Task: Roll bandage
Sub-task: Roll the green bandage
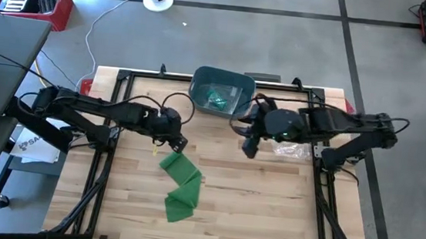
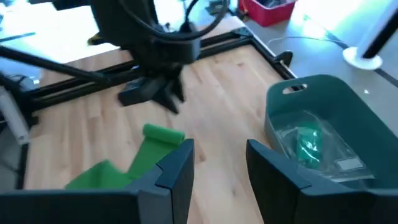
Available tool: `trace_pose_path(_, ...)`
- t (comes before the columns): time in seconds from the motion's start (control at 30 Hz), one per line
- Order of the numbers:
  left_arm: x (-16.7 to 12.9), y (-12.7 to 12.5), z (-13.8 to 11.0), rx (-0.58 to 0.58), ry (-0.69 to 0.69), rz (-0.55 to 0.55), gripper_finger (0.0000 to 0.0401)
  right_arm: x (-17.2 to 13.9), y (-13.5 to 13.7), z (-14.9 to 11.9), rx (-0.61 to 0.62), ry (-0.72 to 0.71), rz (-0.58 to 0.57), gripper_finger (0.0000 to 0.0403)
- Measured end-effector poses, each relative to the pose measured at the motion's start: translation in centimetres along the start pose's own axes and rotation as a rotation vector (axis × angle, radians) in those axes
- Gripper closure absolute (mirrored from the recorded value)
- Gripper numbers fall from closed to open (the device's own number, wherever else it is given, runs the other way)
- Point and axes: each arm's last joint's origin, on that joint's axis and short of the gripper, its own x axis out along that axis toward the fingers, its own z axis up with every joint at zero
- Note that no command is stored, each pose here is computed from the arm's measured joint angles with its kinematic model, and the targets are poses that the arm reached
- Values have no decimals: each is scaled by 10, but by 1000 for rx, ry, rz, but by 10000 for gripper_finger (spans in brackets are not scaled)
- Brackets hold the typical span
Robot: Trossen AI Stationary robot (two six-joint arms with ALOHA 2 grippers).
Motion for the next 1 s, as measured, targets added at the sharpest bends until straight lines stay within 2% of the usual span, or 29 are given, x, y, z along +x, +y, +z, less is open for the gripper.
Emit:
trace_pose_path(0.07,-1,-4,-1,-19,48,-65,236,13,0,1,31,6,-18,265)
trace_pose_path(0.13,-5,-8,-2,-35,67,-134,236,24,-5,2,85,37,11,265)
trace_pose_path(0.2,-11,-10,-3,-5,54,-179,236,29,-13,7,154,48,40,265)
trace_pose_path(0.37,-27,-6,-2,-71,28,-225,236,33,-44,19,215,34,42,265)
trace_pose_path(0.5,-36,0,-3,-42,20,-234,236,39,-68,23,323,56,37,265)
trace_pose_path(0.6,-41,8,-7,-125,49,-190,236,49,-81,21,333,127,104,260)
trace_pose_path(0.67,-41,13,-13,-189,42,-120,236,58,-89,18,354,198,149,251)
trace_pose_path(0.77,-24,24,-35,-285,86,-82,232,75,-99,10,362,317,219,229)
trace_pose_path(0.93,10,30,-74,-436,215,-315,214,117,-101,-7,369,483,290,191)
trace_pose_path(1.0,19,34,-88,-522,249,-350,204,137,-98,-12,372,510,331,180)
